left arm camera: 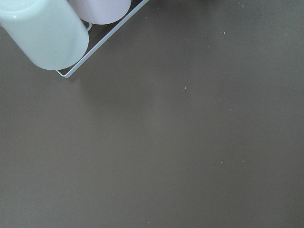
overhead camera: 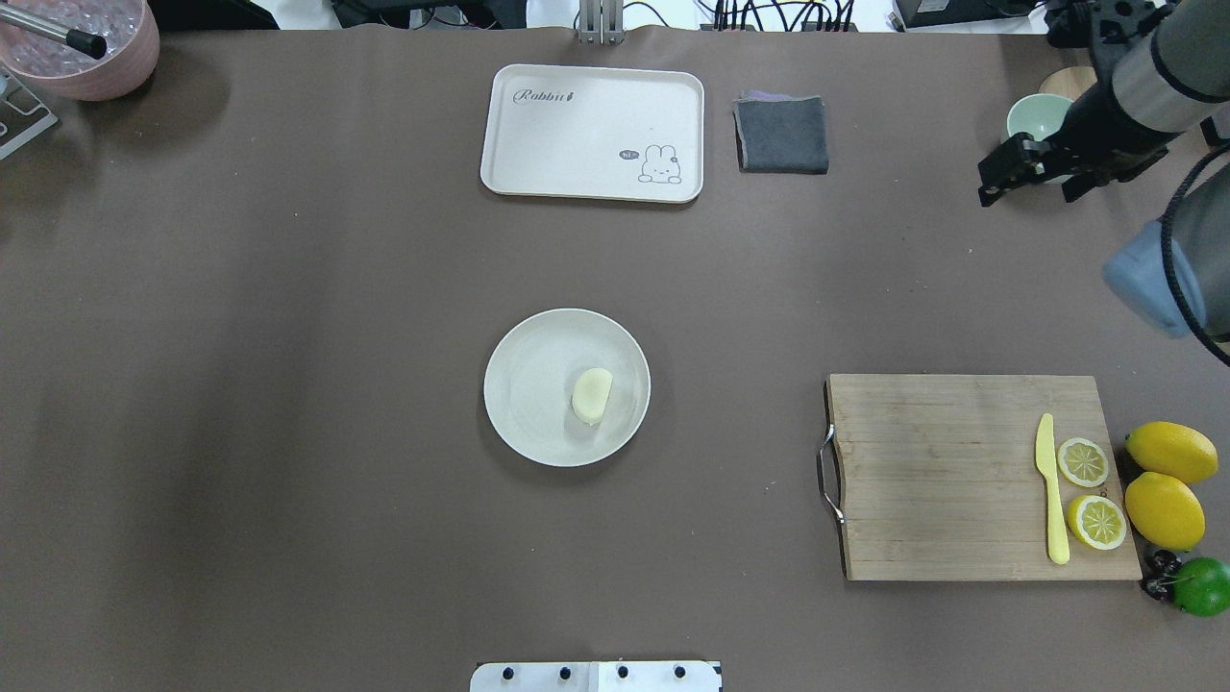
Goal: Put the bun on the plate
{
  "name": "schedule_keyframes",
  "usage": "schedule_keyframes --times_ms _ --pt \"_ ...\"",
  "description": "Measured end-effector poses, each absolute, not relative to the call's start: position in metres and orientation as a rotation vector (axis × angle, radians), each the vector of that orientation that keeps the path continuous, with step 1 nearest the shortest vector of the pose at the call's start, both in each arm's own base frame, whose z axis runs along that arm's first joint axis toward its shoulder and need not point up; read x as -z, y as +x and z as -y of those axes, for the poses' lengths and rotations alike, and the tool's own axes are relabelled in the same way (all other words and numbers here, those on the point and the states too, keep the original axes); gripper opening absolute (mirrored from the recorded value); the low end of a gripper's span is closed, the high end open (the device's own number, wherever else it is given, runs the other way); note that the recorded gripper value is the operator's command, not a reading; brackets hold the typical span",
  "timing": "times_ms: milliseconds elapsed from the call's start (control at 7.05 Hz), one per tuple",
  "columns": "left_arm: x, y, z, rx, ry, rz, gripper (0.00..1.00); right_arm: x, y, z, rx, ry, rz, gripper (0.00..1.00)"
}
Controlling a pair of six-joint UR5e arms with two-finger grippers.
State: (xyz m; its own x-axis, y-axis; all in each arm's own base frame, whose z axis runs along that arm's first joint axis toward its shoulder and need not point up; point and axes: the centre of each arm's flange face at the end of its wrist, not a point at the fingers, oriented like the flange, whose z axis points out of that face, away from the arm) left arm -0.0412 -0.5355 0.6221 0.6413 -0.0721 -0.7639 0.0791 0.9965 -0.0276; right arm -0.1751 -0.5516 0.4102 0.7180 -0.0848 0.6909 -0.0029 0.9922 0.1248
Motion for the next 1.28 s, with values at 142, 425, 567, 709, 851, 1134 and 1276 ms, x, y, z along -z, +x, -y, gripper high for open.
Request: schedule_keyframes --times_ms 142,425,567,709,851,1134,1276 --pt "-0.622 -0.041 0.535 0.084 0.01 -0.869 0.98 -0.46 -0.129 0.54 0.096 0.104 0.748 1.0" --pt "-0.623 -0.041 0.535 0.085 0.01 -0.864 0.98 -0.519 -0.043 0.519 0.15 0.054 0.745 1.0" --pt "-0.624 -0.041 0.535 0.085 0.009 -0.863 0.98 -0.539 -0.012 0.508 0.158 0.005 0.74 1.0" --pt "-0.624 -0.042 0.535 0.086 0.008 -0.862 0.98 -0.555 0.015 0.494 0.154 -0.032 0.743 1.0" --pt "-0.625 -0.042 0.534 0.086 0.007 -0.861 0.98 -0.566 0.031 0.48 0.137 -0.058 0.758 1.0" --pt "-0.626 -0.042 0.533 0.087 0.006 -0.86 0.98 -0.58 0.04 0.468 0.107 -0.089 0.788 1.0" --pt "-0.626 -0.042 0.533 0.087 0.006 -0.86 0.98 -0.594 0.047 0.46 0.084 -0.108 0.79 1.0"
